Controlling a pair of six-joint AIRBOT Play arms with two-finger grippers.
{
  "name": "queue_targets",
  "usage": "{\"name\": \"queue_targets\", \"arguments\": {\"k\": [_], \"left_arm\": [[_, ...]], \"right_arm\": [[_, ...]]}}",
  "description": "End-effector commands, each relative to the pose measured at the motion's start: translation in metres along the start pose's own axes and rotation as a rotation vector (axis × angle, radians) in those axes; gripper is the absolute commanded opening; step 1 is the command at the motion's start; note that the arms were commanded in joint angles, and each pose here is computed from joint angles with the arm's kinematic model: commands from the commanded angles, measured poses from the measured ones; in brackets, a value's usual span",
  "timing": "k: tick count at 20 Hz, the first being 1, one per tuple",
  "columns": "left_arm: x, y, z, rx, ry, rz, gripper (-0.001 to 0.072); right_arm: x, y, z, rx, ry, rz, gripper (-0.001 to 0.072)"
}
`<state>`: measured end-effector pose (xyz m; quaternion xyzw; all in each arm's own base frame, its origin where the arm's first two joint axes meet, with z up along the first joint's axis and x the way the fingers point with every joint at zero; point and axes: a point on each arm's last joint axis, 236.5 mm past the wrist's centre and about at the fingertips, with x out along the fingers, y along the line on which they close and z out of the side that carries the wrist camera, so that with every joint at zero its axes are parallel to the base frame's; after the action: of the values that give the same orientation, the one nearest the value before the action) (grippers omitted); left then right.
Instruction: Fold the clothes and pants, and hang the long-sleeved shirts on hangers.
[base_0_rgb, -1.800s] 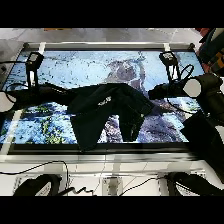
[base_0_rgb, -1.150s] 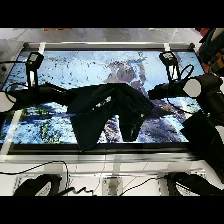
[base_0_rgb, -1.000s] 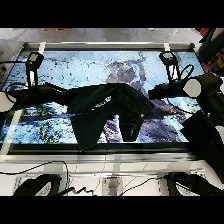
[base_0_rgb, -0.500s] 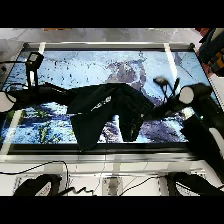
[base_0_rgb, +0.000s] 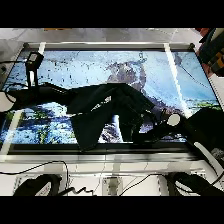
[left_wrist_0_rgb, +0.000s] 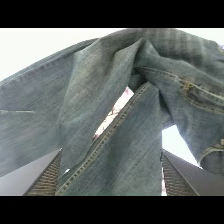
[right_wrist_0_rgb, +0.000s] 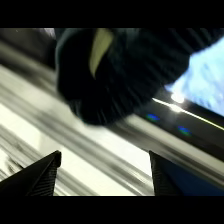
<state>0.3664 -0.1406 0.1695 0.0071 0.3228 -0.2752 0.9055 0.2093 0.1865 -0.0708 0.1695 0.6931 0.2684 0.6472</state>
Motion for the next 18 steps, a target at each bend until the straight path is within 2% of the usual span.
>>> {"name": "queue_targets", "arguments": {"k": [1,2,6,9,10,12,13,14,15,17,18], "left_arm": [[0.0,-0.003,0.002,-0.009,-0.007,-0.012,0.0708],[0.0,-0.003,0.002,-0.009,-0.007,-0.012,0.0708],[0.0,-0.003,0.002,-0.01,-0.007,-0.012,0.0708],[0.0,-0.003,0.002,-0.01,-0.007,-0.013,0.0709],[0.0,-0.003,0.002,-0.01,-0.007,-0.012,0.0709],[0.0,-0.003,0.002,-0.01,-0.007,-0.012,0.0708],[0.0,-0.003,0.002,-0.01,-0.007,-0.012,0.0708],[0.0,-0.003,0.002,-0.01,-0.007,-0.011,0.0703],[0.001,-0.001,0.0,-0.007,-0.001,-0.007,0.0661],[0.004,0.015,-0.013,0.028,0.057,0.048,0.0339],[0.005,0.028,-0.029,0.03,0.121,0.088,0.0294]], "right_arm": [[0.016,0.018,0.027,0.143,-0.119,0.113,0.068],[0.022,0.02,0.03,0.152,-0.122,0.117,0.0702],[0.043,0.011,0.038,0.176,-0.141,0.074,0.0697],[0.041,0.002,0.057,0.203,-0.223,0.044,0.0651],[0.04,0.0,0.06,0.204,-0.238,0.039,0.0536],[0.039,-0.001,0.063,0.204,-0.254,0.033,0.0177],[0.039,-0.001,0.064,0.206,-0.257,0.035,0.0076],[0.038,0.001,0.065,0.211,-0.259,0.042,0.005],[0.037,0.003,0.066,0.209,-0.265,0.047,0.005],[0.029,0.011,0.075,0.18,-0.289,0.058,0.005],[0.023,0.016,0.082,0.166,-0.305,0.065,0.005]]}}
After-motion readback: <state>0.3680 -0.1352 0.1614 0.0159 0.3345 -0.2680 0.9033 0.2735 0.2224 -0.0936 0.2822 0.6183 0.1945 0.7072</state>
